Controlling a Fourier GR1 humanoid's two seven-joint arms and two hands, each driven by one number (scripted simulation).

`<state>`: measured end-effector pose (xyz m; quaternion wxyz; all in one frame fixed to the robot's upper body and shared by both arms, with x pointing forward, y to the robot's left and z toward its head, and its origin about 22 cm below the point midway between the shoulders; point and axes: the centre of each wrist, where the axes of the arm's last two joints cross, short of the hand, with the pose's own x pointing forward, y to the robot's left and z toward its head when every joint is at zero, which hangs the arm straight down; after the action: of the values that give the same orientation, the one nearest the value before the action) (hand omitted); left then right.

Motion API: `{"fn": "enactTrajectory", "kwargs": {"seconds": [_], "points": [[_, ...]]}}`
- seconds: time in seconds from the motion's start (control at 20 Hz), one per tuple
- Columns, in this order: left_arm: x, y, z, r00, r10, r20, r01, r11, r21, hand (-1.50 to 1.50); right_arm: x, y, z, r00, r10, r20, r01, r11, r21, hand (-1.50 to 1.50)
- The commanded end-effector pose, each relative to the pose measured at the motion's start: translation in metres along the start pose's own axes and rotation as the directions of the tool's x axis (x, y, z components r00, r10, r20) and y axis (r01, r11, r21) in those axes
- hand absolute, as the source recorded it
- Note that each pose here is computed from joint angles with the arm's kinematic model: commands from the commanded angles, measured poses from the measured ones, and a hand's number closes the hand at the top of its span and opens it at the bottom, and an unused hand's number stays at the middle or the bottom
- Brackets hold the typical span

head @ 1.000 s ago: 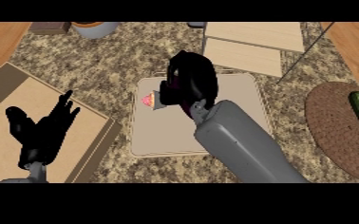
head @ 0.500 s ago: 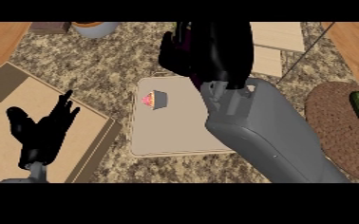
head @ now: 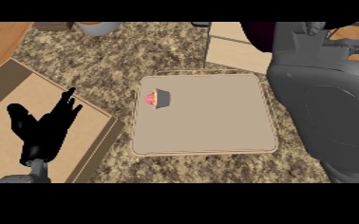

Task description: Pick the eggplant from the tray and place it in the tiered shelf

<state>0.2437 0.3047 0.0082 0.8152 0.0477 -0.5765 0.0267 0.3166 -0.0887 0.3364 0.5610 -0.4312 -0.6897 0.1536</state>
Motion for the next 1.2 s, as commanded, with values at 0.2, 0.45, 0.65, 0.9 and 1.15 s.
{"fn": "enactTrajectory", "kwargs": {"seconds": [0.2,0.45,0.65,0.9,1.15], "points": [[-0.040,-0.001,0.003,0.992,-0.009,-0.126,0.008,1.000,-0.014,0.00,-0.003,-0.062,-0.046,0.990,0.061,-0.131,-0.066,0.997,-0.041,1.50],[-0.027,-0.001,0.004,0.993,-0.026,-0.118,0.024,1.000,-0.012,0.00,-0.018,-0.066,-0.074,0.986,0.064,-0.151,-0.062,0.998,0.024,1.50],[-0.024,-0.008,-0.010,0.993,-0.009,-0.116,0.008,1.000,-0.006,0.00,-0.033,-0.047,-0.085,0.983,0.123,-0.136,-0.111,0.990,0.087,1.50],[-0.022,-0.007,-0.012,0.995,-0.010,-0.100,0.006,0.999,-0.037,0.00,-0.071,-0.044,-0.113,0.980,0.158,-0.121,-0.149,0.986,0.080,1.50],[-0.026,-0.005,-0.008,0.994,-0.028,-0.103,0.024,0.999,-0.035,0.00,-0.061,-0.035,-0.118,0.979,0.156,-0.130,-0.149,0.987,0.056,1.50]]}}
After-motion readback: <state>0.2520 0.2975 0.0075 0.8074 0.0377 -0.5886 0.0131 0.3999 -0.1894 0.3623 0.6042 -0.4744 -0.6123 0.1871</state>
